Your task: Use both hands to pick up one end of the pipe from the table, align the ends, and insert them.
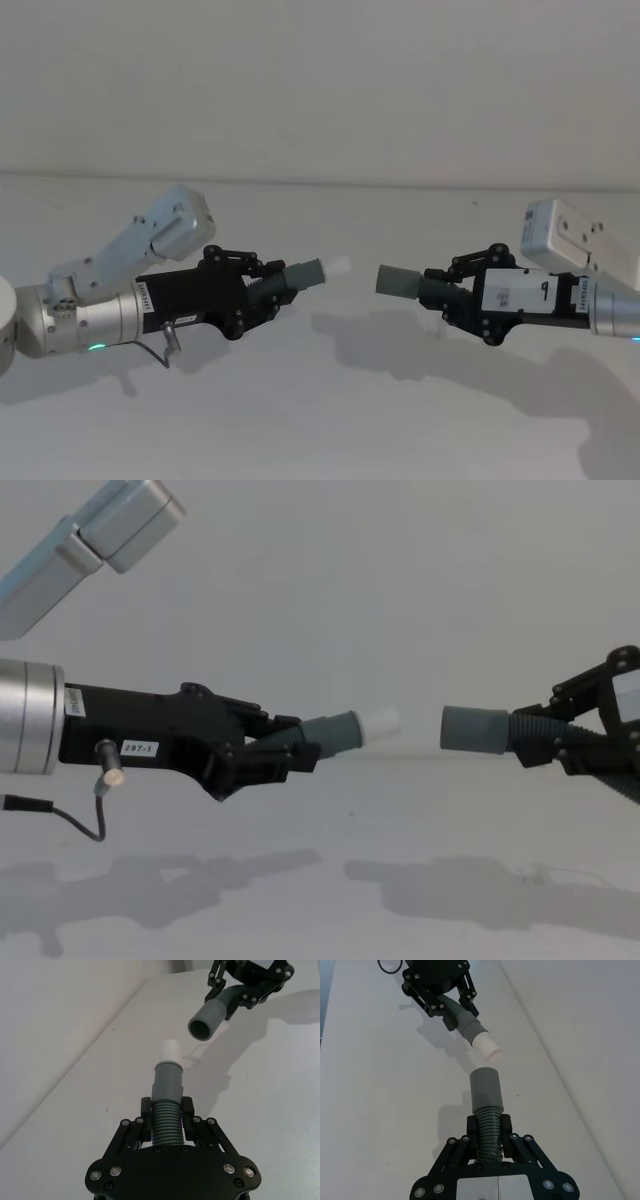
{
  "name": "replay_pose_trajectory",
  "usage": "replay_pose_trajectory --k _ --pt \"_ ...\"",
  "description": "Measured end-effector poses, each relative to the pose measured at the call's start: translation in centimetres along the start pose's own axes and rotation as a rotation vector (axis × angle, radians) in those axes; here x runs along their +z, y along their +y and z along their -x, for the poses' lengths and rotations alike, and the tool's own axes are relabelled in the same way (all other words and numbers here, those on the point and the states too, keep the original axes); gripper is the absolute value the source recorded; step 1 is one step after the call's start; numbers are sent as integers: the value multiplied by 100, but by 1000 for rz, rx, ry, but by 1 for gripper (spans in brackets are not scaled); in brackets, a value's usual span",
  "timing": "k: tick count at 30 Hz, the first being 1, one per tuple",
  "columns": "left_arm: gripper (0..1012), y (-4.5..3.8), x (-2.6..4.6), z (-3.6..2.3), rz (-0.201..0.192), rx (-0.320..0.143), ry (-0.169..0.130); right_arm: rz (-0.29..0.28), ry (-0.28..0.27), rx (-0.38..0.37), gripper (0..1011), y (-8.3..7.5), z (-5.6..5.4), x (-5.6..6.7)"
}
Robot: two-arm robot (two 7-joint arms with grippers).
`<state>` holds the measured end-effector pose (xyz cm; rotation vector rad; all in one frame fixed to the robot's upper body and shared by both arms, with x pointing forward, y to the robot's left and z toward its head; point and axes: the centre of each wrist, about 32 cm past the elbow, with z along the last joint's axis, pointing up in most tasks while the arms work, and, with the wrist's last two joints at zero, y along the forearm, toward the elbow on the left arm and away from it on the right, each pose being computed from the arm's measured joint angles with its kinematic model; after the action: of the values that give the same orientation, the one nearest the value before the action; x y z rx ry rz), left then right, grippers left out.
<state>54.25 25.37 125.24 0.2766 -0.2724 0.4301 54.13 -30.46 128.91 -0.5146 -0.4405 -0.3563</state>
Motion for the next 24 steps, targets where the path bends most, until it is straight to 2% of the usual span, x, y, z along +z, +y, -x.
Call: replay_pose_trajectory --k 24 --pt "341 -56 -19 7 15 -5 28 -11 -3 10 268 102 -48 -33"
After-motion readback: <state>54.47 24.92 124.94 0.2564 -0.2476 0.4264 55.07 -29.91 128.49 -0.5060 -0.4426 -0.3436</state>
